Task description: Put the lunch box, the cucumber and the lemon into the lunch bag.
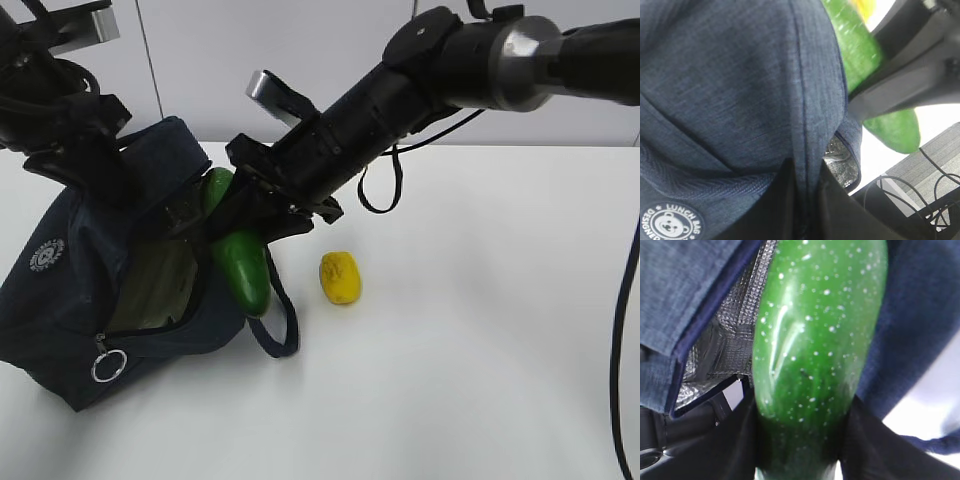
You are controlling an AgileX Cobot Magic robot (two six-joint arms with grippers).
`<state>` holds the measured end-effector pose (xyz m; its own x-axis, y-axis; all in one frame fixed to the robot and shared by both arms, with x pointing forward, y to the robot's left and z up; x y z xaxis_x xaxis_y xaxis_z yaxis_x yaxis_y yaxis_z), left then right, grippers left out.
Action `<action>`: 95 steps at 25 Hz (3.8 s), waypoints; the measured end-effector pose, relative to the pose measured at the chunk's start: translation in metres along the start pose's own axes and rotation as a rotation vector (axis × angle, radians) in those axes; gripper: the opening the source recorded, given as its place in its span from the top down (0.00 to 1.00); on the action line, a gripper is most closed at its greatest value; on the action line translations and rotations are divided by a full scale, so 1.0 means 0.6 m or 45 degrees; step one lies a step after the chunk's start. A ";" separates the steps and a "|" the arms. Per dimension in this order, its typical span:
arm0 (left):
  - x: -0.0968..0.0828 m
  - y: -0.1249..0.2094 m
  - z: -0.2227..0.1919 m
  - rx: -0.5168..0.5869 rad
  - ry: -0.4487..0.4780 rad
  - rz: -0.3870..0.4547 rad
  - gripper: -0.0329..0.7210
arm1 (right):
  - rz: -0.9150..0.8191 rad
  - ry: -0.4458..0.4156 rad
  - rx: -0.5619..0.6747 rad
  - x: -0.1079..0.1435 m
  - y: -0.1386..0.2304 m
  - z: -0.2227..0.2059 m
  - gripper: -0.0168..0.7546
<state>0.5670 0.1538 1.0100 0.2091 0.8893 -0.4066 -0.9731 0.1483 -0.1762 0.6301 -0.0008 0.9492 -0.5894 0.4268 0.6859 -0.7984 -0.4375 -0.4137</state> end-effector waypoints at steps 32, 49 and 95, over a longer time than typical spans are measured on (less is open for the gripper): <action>-0.003 0.004 0.000 0.021 0.014 0.004 0.93 | 0.009 -0.278 -0.358 -0.002 -0.049 -0.095 0.33; -0.003 0.006 0.000 0.032 0.017 0.002 0.94 | 0.044 0.252 -0.031 -0.084 0.002 0.088 0.33; -0.003 0.006 0.000 0.032 0.018 -0.019 0.94 | -0.030 0.939 0.394 -0.181 0.068 0.029 0.65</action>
<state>0.5629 0.1526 1.0102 0.2245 0.8808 -0.4169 -0.9720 0.1721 -0.1599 0.6634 -0.0788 0.8683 -0.5889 0.8047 0.0754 -0.8049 -0.5754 -0.1450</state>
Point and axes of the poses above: a point on each arm's last joint axis where the gripper is mounted, z pointing back along that axis away from the gripper, x along the wrist's bending axis when the last joint is at zero, y = z × x, the point moved 6 cm from there along -z, pointing out along that axis toward the gripper, and after that the axes turned 13 degrees about z, right-handed, at the moved point
